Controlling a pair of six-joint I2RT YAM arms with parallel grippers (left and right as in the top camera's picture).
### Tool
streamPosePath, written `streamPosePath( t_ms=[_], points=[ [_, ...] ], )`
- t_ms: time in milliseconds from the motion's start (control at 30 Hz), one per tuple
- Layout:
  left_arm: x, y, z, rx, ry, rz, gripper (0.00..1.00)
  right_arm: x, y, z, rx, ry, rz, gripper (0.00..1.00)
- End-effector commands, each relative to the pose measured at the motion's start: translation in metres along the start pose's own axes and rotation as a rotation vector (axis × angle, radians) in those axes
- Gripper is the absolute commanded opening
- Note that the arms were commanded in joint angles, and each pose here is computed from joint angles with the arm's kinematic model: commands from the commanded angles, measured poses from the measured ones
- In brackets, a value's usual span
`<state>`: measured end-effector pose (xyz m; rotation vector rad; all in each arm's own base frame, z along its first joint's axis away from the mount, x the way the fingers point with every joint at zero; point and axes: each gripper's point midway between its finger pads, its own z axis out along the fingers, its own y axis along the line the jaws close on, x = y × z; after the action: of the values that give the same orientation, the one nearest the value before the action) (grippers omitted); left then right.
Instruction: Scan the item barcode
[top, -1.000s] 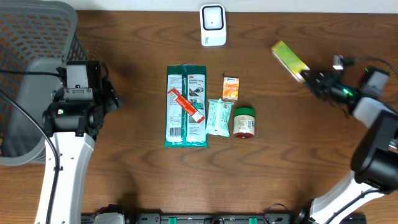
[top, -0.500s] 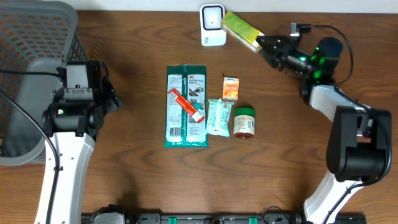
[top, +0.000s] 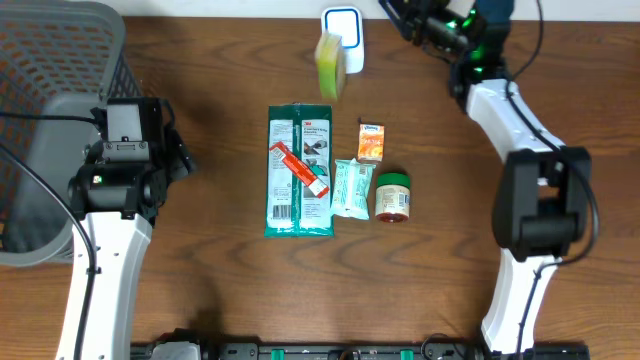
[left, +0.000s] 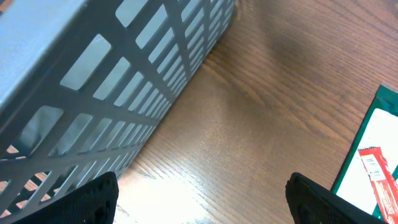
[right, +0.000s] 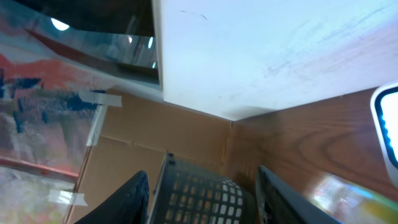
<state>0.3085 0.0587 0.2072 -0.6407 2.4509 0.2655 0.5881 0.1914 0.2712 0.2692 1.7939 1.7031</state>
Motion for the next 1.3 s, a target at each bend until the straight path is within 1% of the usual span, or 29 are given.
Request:
streamPosePath(
  t_ms=[0,33,167,233,300,333,367,500,667,700,733,833,933,967,1000,1133,1267],
  points=[
    [-0.005,0.003,-0.003,-0.011,-0.015,0.001,0.87,0.004,-0.039,0.016,0.005,-0.006,0.033,0.49],
    [-0.005,0.003,-0.003,-0.011,-0.015,0.001,0.87,0.009,-0.039,0.018,-0.015,0.015,0.023,0.50],
    [-0.005,0.003,-0.003,-0.011,-0.015,0.001,0.87,0.030,-0.039,0.020,-0.040,0.116,-0.073,0.62],
    [-0.004,0.003,-0.003,-0.011,-0.015,0.001,0.87,0.039,-0.035,0.020,-0.043,0.164,-0.094,0.75],
    [-0.005,0.003,-0.003,-0.011,-0.015,0.001,0.87,0.048,-0.036,0.019,-0.022,0.205,-0.105,0.85],
    [-0.005,0.003,-0.003,-0.011,-0.015,0.001,0.87,0.056,-0.039,0.019,0.008,0.231,-0.112,0.96],
    [-0.005,0.003,-0.003,-0.011,-0.015,0.001,0.87,0.061,-0.041,0.020,0.033,0.246,-0.123,0.99],
    [-0.005,0.003,-0.003,-0.011,-0.015,0.001,0.87,0.082,-0.055,0.020,0.213,0.278,-0.212,0.99],
    [-0.005,0.003,-0.003,-0.011,-0.015,0.001,0.87,0.105,-0.041,0.022,0.459,0.325,-0.406,0.99],
    [-0.005,0.003,-0.003,-0.011,-0.015,0.001,0.87,0.110,-0.039,0.023,0.520,0.337,-0.454,0.99],
    [-0.005,0.003,-0.003,-0.011,-0.015,0.001,0.87,0.126,-0.025,0.032,0.657,0.360,-0.598,0.99],
    [-0.005,0.003,-0.003,-0.011,-0.015,0.001,0.87,0.145,-0.003,0.046,0.751,0.341,-0.753,0.99],
    [-0.004,0.003,-0.003,-0.011,-0.015,0.001,0.87,0.172,0.018,0.068,0.763,0.307,-0.868,0.99],
    [-0.005,0.003,-0.003,-0.011,-0.015,0.001,0.87,0.186,0.020,0.078,0.783,0.287,-0.909,0.99],
    [-0.005,0.004,-0.003,-0.011,-0.015,0.001,0.87,0.192,0.019,0.082,0.792,0.278,-0.916,0.99],
    [-0.005,0.003,-0.003,-0.011,-0.015,0.001,0.87,0.206,-0.005,0.099,0.794,0.262,-0.865,0.99],
    [-0.005,0.003,-0.003,-0.011,-0.015,0.001,0.87,0.234,-0.031,0.125,0.681,0.345,-0.839,0.99]
  ],
)
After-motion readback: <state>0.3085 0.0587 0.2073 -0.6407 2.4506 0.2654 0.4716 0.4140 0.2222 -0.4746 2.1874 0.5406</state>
